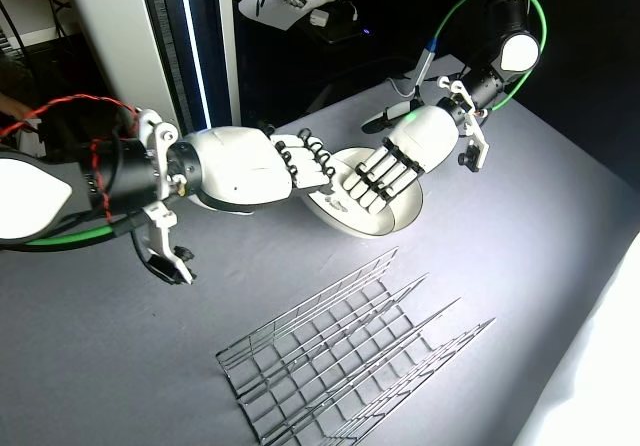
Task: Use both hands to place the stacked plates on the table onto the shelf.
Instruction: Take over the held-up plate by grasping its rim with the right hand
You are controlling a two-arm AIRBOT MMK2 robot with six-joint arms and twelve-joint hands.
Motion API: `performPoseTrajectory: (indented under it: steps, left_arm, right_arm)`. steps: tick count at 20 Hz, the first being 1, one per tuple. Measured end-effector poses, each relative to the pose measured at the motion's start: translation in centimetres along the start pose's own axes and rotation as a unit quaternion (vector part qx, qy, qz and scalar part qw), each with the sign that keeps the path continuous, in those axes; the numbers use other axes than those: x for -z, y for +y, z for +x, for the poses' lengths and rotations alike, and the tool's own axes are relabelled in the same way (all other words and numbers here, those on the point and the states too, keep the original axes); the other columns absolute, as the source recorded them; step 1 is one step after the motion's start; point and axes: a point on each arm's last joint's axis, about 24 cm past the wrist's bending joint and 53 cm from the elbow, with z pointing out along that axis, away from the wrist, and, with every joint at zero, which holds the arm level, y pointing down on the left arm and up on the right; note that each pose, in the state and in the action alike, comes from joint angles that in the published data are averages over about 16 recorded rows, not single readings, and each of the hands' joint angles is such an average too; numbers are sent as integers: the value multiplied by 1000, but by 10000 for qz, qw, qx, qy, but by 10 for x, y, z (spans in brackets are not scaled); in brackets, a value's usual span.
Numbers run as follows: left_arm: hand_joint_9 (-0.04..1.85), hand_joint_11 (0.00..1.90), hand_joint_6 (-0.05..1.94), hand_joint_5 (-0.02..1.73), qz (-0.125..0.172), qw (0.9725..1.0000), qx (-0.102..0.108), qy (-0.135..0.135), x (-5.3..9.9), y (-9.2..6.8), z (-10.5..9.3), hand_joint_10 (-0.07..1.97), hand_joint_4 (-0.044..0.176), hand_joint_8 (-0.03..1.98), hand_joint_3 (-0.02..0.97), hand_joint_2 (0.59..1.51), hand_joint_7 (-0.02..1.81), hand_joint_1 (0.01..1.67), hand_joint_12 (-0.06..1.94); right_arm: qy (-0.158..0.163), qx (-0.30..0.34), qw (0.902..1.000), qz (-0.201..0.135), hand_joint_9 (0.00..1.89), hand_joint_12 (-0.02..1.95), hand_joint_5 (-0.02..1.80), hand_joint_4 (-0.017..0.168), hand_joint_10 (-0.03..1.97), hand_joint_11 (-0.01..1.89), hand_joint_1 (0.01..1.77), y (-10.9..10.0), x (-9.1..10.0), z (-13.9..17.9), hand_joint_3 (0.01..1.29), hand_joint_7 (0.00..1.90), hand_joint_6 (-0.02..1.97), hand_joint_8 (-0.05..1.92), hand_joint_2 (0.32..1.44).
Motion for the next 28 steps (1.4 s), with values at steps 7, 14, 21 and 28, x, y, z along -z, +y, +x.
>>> performPoseTrajectory:
  steps: [7, 14, 21, 28]
  left_arm:
    - [71, 16, -39, 55, 2, 10000, -17, 5, 0, 0, -1, -12, -10, -17, 21, 1040, 23, 18, 251]
    - [66, 16, -39, 48, 1, 10000, -26, 14, 0, 1, 0, -13, -10, -17, 21, 1041, 15, 18, 232]
    - [66, 16, -39, 40, -4, 10000, -35, 22, 0, 1, 0, -16, -10, -16, 21, 1041, 6, 19, 218]
    - [68, 16, -39, 38, -5, 10000, -43, 25, 0, 1, 0, -17, -10, -17, 21, 1041, 3, 19, 222]
  right_arm:
    - [-2, -20, 10000, 31, 22, 493, 21, 0, 7, 19, 1389, -11, -25, 4, 23, 21, 16, 10, 1131]
    - [-4, -50, 10000, 40, 25, 637, 23, -1, 7, 19, 1386, -14, -45, 6, 23, 21, 15, 11, 1135]
    - [38, -98, 9999, 81, 31, 757, 34, -1, 11, 19, 1385, -17, -55, 12, 24, 27, 15, 10, 1137]
    - [37, -125, 9998, 116, 42, 847, 49, -1, 26, 19, 1392, -23, -61, 14, 23, 39, 15, 11, 1136]
